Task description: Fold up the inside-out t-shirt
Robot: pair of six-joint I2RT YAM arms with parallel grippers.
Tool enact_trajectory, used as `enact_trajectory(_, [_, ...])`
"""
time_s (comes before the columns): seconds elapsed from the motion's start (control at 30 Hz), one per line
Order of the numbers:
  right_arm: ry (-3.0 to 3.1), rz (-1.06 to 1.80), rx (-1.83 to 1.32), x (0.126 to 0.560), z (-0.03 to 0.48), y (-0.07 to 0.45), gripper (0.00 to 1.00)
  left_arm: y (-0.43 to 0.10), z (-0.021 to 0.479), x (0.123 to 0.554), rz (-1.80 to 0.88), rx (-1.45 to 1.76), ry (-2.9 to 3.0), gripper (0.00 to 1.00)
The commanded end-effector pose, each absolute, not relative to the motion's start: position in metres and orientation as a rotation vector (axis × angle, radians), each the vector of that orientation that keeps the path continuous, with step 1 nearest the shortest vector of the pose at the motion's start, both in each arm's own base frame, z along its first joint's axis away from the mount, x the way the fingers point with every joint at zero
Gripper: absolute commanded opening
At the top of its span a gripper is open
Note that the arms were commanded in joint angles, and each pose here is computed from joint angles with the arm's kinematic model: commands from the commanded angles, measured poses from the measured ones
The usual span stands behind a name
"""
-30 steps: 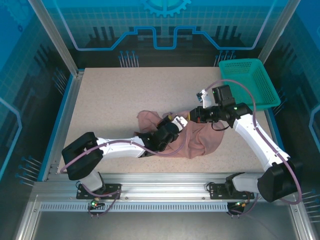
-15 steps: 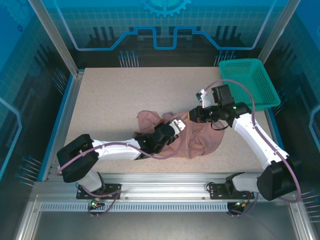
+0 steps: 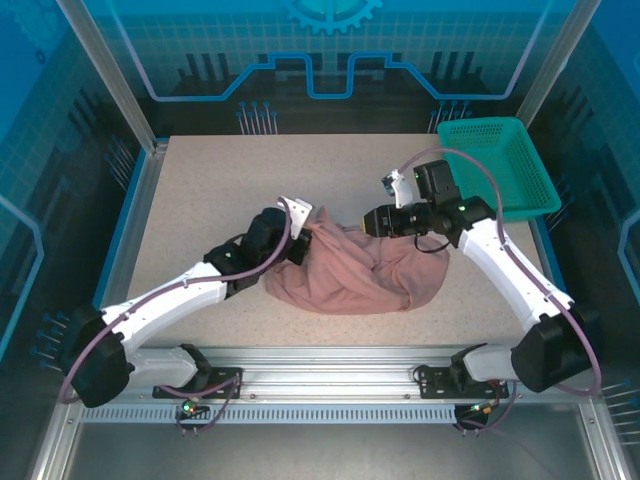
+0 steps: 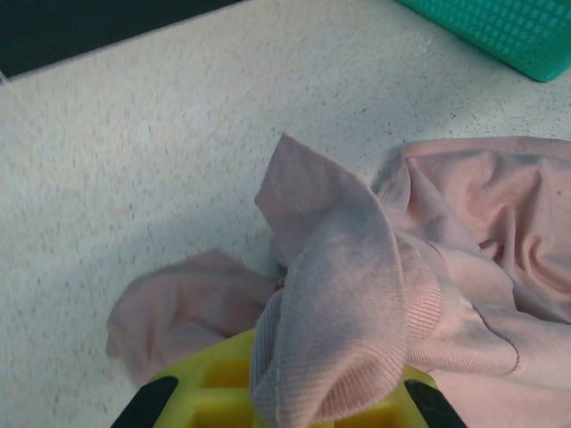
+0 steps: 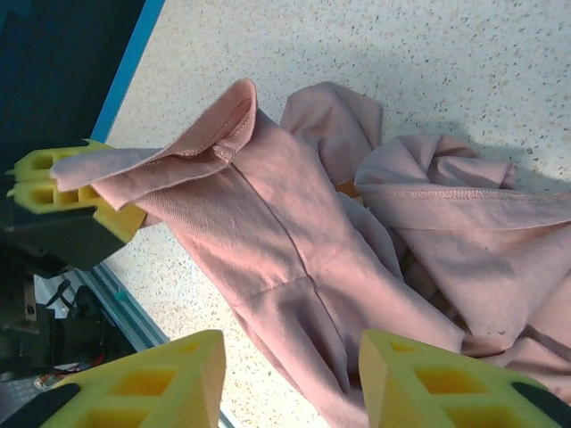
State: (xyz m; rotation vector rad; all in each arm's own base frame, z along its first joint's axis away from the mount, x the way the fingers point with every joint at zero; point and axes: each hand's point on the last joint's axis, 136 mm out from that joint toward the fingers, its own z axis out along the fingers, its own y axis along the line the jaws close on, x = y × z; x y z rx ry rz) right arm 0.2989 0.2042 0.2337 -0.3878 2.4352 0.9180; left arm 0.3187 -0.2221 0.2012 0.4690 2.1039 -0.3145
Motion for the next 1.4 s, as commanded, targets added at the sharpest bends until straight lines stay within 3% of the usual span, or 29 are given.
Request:
enact_trajectory(0.0, [2.448,0.824,-0.405,0.284,0.229,0.189,0.47,-0.213,0.206,0.303,-0.477,0.366,2.207,0.00])
enact_trajectory(0.07, [2.499,0.805,-0.389,0.281,0.210,0.187,0.48,-0.215,0.212,0.301,-0.582,0.343,2.204,0.00])
enact_trajectory(0.23, [2.367,0.972,-0.557,0.282,0.211,0.239,0.56,-0.234,0.227,0.290,-0.825,0.366,2.165,0.00])
enact_trajectory(0.5, [2.260,1.016,-0.849,0.267,0.199,0.293,0.69,-0.248,0.229,0.284,-0.998,0.367,2.177,0.00])
enact_trajectory(0.63, [2.250,0.983,-0.882,0.274,0.182,0.304,0.69,-0.248,0.226,0.289,-1.080,0.304,2.211,0.00])
enact_trajectory(0.7, [2.237,0.988,-0.875,0.280,0.180,0.308,0.63,-0.247,0.225,0.292,-1.134,0.263,2.218,0.00])
enact_trajectory(0.83, [2.289,0.916,-0.822,0.292,0.167,0.305,0.22,-0.243,0.208,0.305,-1.223,0.137,2.286,0.00])
enact_trajectory(0.93, [2.420,0.832,-0.727,0.301,0.145,0.292,0.00,-0.240,0.189,0.320,-1.261,0.028,2.331,0.10])
enact_trajectory(1.1, [2.576,0.837,-0.631,0.304,0.112,0.291,0.00,-0.238,0.159,0.341,-1.292,-0.071,2.375,0.21])
enact_trajectory(1.37, [2.664,0.876,-0.575,0.314,0.090,0.299,0.00,-0.223,0.118,0.347,-1.163,-0.050,2.410,0.48])
